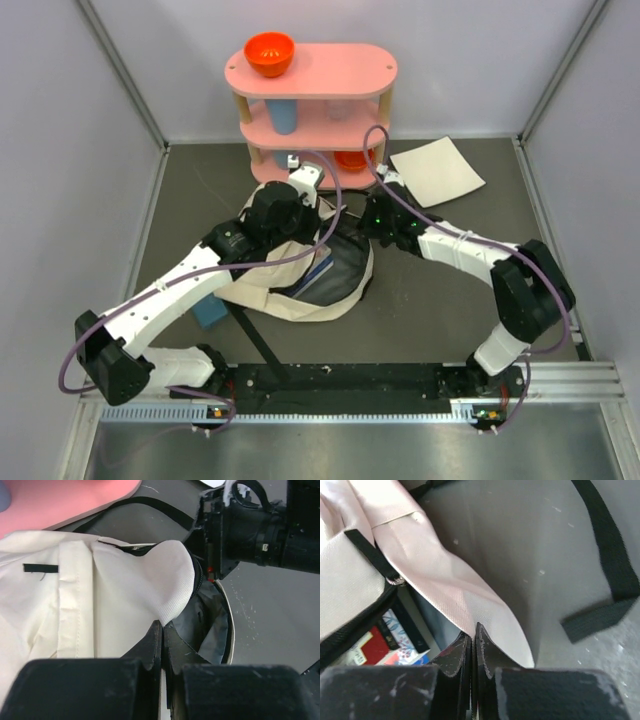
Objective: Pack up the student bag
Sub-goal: Adjust the student bag at the center of the board.
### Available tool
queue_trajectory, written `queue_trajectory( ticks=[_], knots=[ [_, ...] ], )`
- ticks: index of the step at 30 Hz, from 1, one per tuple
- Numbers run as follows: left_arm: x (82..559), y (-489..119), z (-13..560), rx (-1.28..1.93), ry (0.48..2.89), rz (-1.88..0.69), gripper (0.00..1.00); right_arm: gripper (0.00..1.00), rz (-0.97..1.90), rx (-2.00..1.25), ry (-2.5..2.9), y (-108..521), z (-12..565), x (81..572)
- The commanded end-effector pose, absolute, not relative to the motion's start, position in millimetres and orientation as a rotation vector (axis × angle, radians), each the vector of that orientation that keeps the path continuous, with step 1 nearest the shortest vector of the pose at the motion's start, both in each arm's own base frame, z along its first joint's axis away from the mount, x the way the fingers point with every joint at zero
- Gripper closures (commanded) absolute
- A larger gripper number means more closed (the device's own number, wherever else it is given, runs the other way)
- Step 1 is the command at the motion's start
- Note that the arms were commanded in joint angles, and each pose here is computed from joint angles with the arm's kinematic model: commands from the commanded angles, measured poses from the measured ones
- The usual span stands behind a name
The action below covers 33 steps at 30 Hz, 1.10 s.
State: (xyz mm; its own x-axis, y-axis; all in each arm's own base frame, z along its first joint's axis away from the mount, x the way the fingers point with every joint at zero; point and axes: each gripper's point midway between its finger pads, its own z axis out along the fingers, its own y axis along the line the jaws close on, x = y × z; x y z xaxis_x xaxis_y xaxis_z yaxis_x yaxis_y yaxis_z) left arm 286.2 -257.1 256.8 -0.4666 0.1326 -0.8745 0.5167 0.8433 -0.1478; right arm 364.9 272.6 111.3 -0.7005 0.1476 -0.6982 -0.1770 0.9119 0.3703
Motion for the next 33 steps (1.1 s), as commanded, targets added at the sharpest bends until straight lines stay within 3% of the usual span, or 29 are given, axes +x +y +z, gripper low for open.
queue_trajectory(
  ticks=[1, 14, 25, 33],
  knots=[
    [297, -283, 296, 0.493, 1.871, -0.635, 1.00, 1.00, 0.533, 0.214, 2.193, 224, 130, 366],
    [309, -367, 307, 0.755, 1.801, -0.909, 1.00, 1.00, 0.426, 0.740, 1.954, 108, 106, 275],
    [273, -361, 275, 0.864, 1.868, -1.009, 1.00, 1.00, 0.728, 0.462, 2.060, 155, 119, 245],
    [283, -318, 264, 0.761, 1.946, -0.784, 1.00, 1.00, 0.849, 0.318, 2.111, 218, 131, 230]
  ],
)
